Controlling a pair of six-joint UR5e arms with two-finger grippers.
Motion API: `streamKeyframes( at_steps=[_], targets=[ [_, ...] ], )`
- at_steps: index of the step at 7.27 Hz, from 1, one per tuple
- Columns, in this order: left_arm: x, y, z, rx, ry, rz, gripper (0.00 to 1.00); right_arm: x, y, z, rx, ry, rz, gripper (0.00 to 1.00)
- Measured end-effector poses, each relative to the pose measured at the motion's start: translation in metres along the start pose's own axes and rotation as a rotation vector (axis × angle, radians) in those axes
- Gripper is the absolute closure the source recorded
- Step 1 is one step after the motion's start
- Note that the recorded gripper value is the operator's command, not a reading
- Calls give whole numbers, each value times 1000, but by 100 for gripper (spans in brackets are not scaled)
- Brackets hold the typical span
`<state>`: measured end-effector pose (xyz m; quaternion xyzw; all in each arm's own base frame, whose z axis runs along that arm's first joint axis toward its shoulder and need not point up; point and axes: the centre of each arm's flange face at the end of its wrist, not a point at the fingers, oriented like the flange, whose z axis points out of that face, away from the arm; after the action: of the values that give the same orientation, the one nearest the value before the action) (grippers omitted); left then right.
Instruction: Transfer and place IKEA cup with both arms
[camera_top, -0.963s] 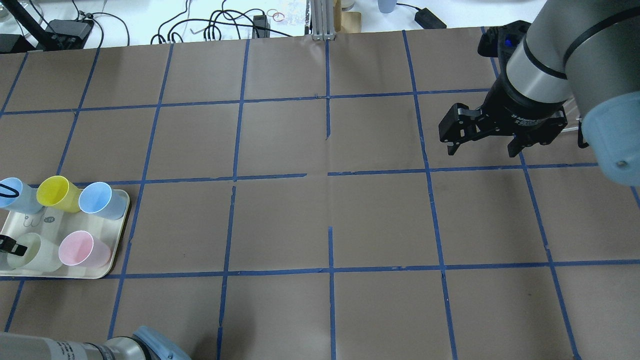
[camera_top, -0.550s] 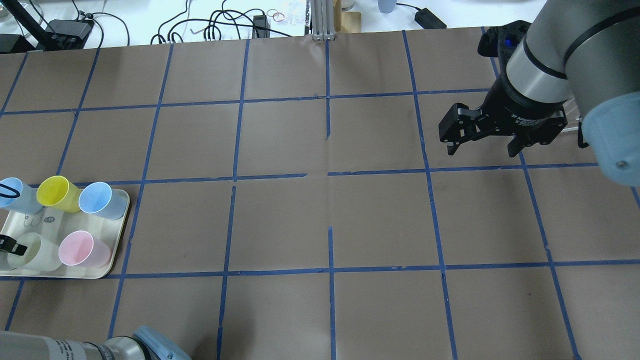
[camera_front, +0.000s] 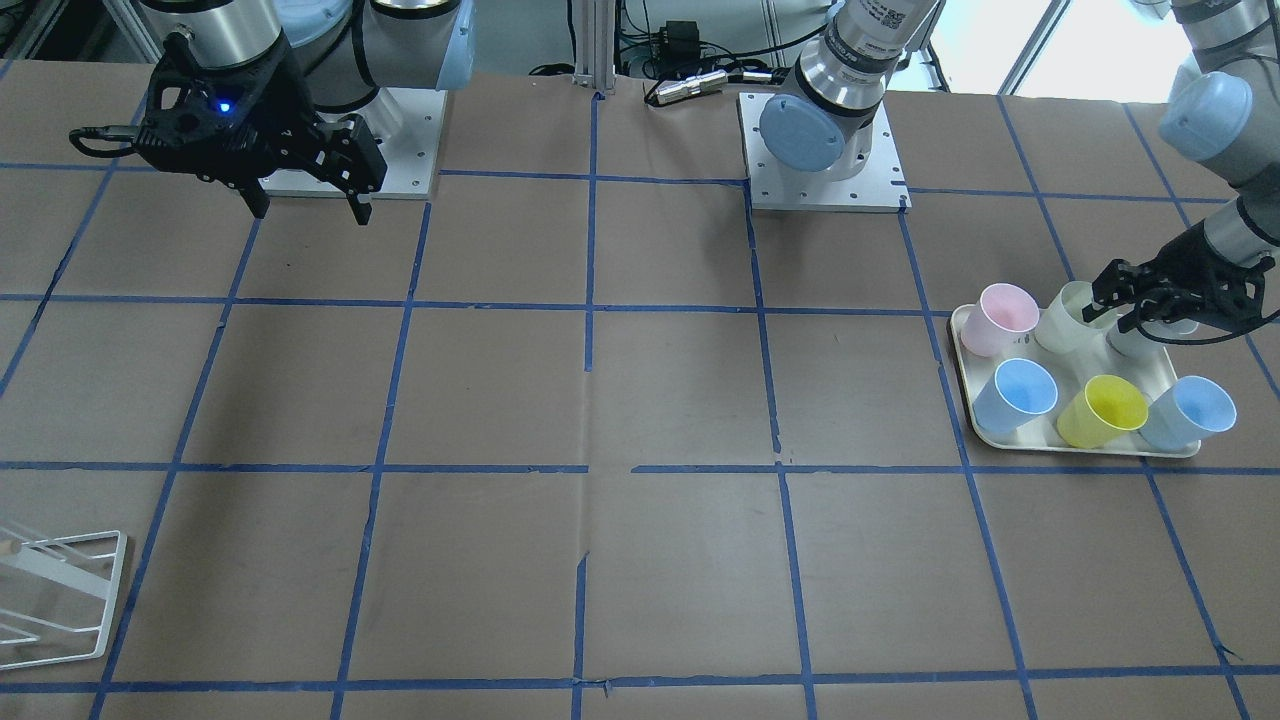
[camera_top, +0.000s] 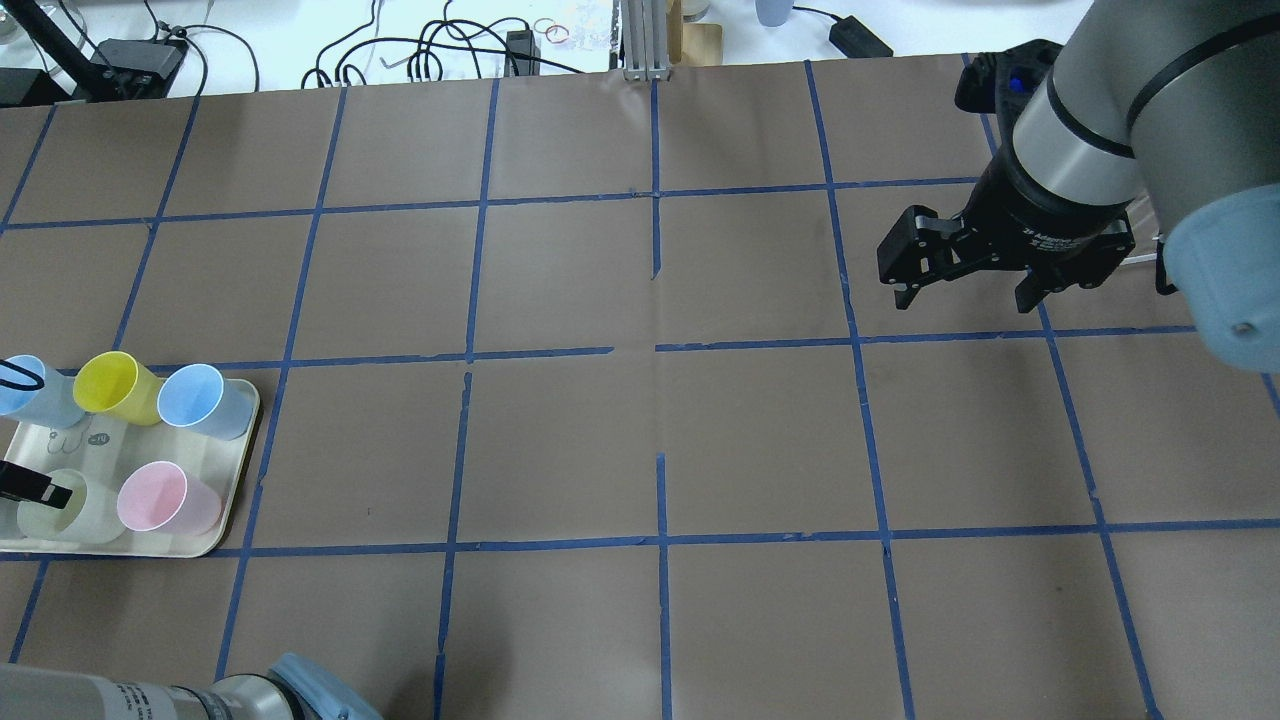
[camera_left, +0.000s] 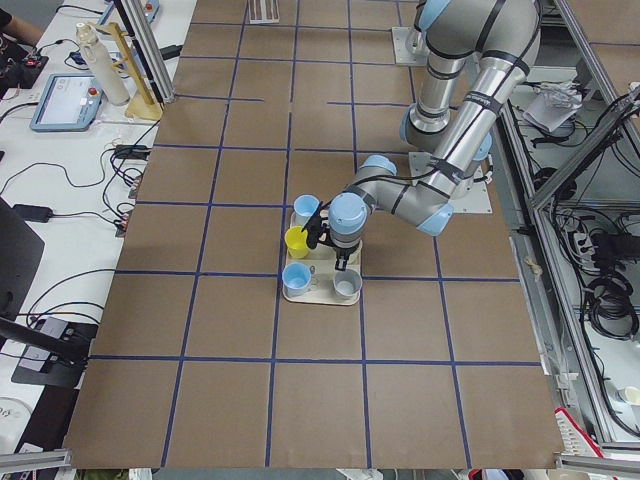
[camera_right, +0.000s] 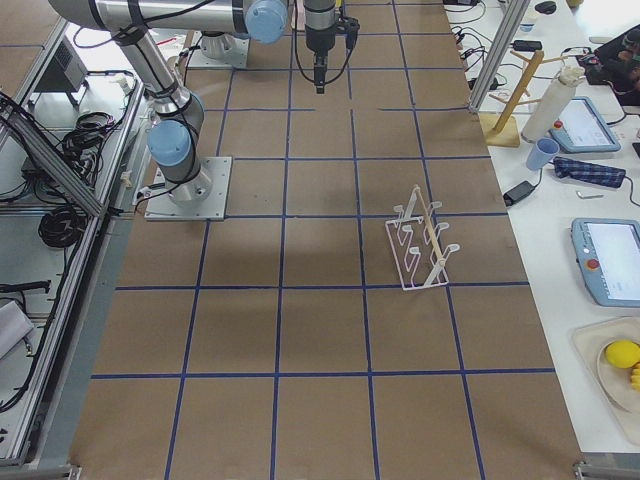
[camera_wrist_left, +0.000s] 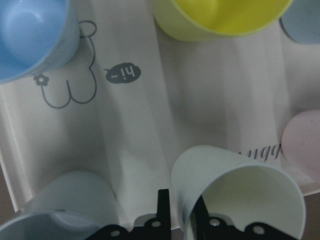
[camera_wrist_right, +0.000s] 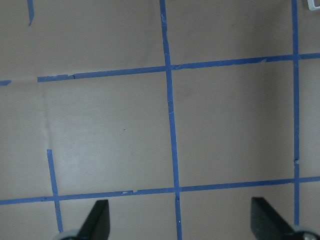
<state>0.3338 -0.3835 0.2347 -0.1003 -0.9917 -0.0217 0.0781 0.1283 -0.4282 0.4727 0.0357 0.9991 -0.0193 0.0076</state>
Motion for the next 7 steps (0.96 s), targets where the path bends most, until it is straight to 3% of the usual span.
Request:
streamKeyframes(
  at_steps=[4,7],
  targets=[
    [36,-18,-35,-2,-16,33,7,0,0,1,-4,1,2,0],
    [120,-55,-94,7,-88,37,6,0,0,1,-4,-1,5,0]
  ],
)
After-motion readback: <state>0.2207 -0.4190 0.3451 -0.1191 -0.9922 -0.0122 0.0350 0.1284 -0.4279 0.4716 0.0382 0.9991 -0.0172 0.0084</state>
